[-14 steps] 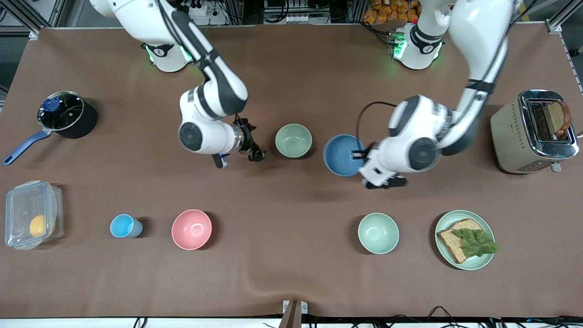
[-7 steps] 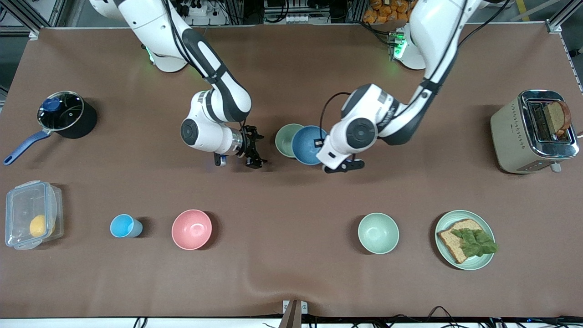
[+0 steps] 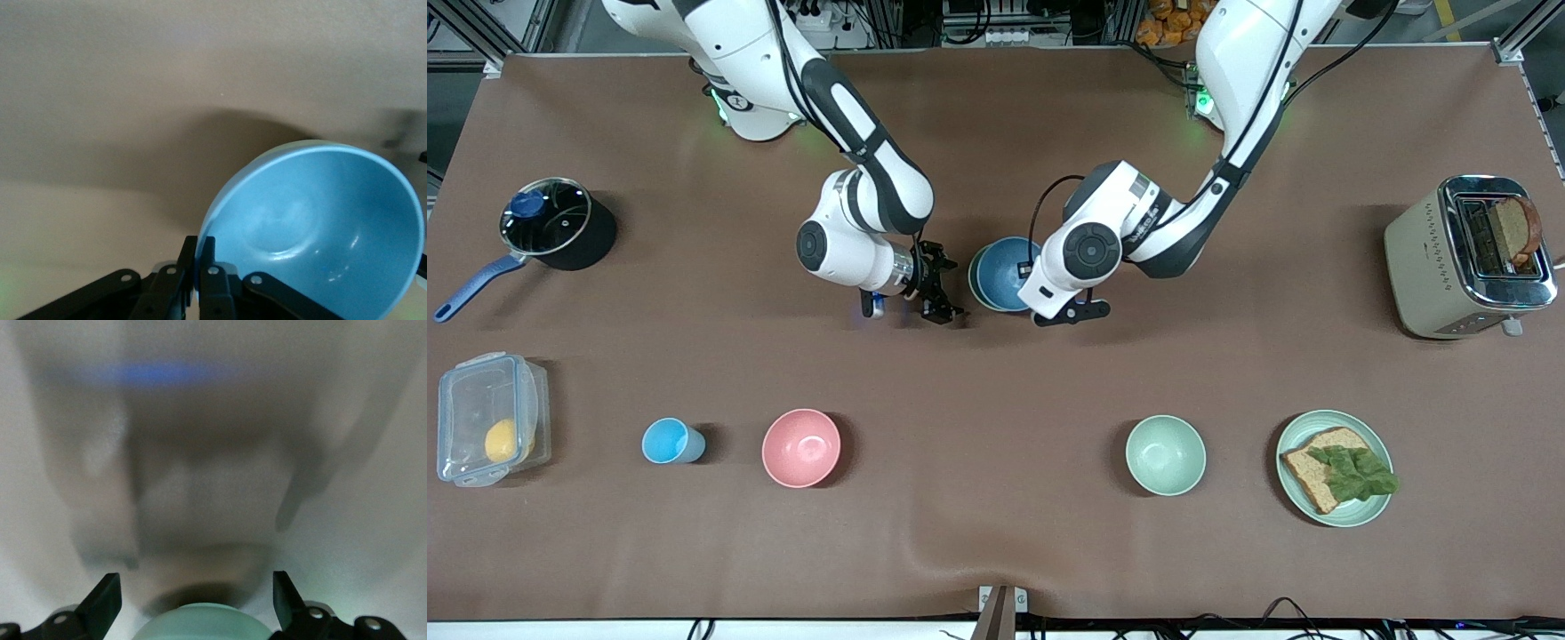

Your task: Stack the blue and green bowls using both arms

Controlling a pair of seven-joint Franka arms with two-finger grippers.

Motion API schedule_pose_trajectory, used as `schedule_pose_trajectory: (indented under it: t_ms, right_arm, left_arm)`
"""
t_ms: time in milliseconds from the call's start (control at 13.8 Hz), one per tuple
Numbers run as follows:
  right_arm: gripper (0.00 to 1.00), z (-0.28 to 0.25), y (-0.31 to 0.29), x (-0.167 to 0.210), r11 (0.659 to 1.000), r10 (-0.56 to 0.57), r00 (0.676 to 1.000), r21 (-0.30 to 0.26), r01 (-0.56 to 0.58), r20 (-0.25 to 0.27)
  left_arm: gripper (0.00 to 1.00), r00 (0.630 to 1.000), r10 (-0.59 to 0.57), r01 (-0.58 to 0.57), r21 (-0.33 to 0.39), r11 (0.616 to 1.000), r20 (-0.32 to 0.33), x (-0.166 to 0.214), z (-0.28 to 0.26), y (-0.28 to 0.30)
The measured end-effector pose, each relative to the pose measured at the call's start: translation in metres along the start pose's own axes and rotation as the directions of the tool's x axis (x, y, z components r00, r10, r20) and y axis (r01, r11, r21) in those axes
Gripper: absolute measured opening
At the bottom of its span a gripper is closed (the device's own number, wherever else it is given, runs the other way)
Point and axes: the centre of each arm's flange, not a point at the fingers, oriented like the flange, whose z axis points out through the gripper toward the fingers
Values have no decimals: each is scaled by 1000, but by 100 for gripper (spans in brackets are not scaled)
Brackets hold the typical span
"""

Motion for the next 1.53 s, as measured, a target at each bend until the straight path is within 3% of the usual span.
schedule_pose_trajectory:
  t_ms: [945, 1309, 1527]
  right_arm:
    - [100, -2, -2, 3, 999, -34, 999, 5, 34, 0]
    - [100, -3, -2, 3, 999, -53, 999, 5, 53, 1]
    - [100, -9, -2, 2, 997, -65, 998, -28, 65, 28]
  left_arm:
    - [6, 1000, -23, 23, -4, 1000, -8, -12, 16, 17]
    - [51, 987, -148, 146, -40, 989, -63, -11, -3, 35]
    - [82, 974, -151, 146, -41, 988, -167, 11, -43, 21]
